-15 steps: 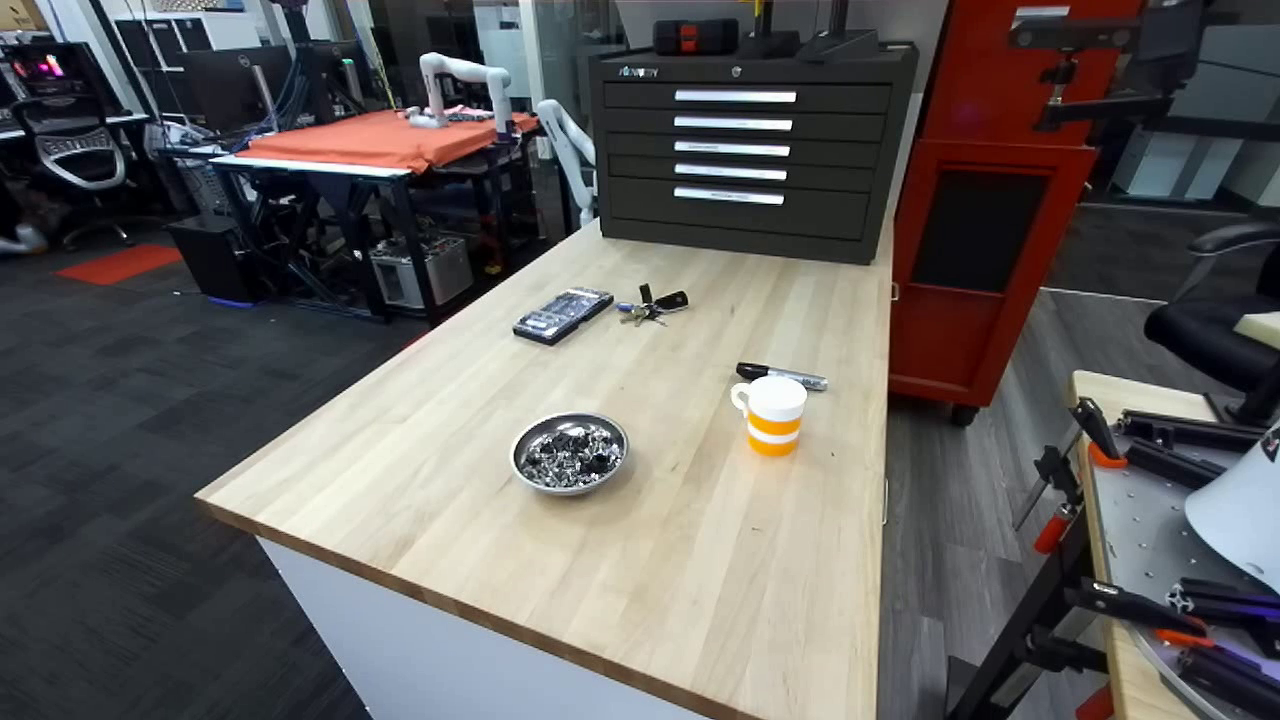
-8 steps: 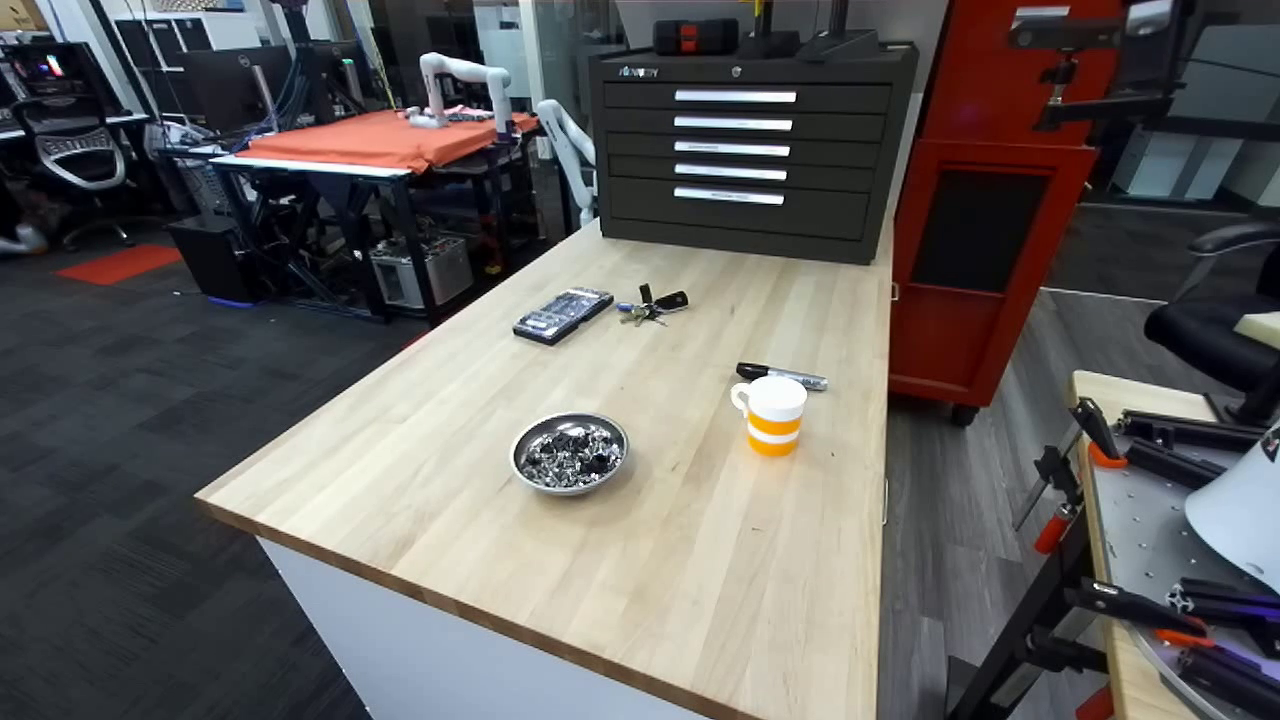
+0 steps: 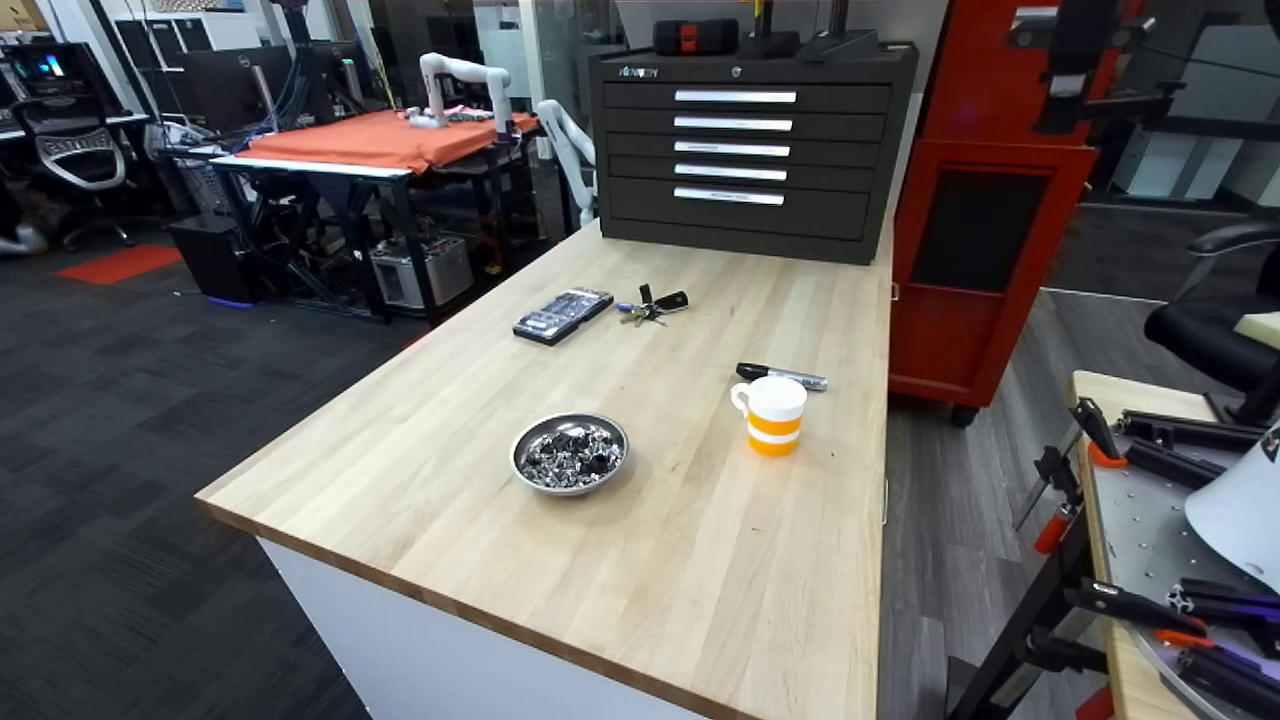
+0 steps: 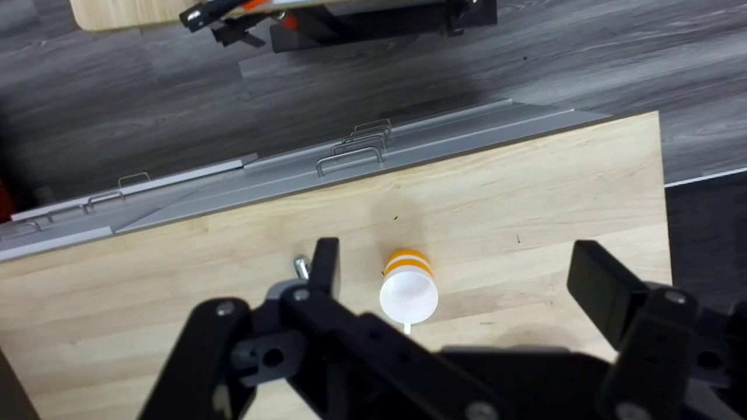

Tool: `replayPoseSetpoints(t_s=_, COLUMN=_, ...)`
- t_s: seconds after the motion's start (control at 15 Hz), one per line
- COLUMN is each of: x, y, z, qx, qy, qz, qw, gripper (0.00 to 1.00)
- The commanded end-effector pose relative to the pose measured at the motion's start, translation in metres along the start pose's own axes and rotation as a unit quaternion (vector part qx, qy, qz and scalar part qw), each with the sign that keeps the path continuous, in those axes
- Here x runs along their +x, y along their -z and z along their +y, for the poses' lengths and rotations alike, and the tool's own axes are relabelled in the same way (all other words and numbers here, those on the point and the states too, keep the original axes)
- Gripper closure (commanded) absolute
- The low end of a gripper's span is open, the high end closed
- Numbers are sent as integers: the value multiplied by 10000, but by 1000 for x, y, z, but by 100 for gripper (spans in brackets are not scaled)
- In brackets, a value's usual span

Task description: Put the marker inside the mug cup

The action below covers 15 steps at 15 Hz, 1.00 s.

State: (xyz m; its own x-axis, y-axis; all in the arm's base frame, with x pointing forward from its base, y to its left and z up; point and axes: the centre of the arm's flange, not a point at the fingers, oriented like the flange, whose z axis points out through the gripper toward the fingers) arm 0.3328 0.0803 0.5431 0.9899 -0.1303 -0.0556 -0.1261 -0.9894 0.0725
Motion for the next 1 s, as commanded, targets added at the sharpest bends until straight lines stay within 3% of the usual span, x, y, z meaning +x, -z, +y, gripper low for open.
replayPoseSetpoints(t_s=0.0, x=17, y=-27, z=18, qx=-117, qy=201, qz=391, qw=9990, gripper=0)
replayPoseSetpoints(t_s=0.4, x=59, y=-62, z=45, qx=-364, qy=364, qz=746, qw=9959, gripper=0)
replayPoseSetpoints(t_s=0.53, x=72, y=-64, z=47, qx=-340, qy=186, qz=608, qw=9974, gripper=0)
replayPoseSetpoints(t_s=0.6, x=54, y=-62, z=42, qx=-305, qy=244, qz=618, qw=9973, gripper=0)
replayPoseSetpoints(t_s=0.93, x=65, y=-68, z=45, qx=-293, qy=200, qz=526, qw=9980, gripper=0)
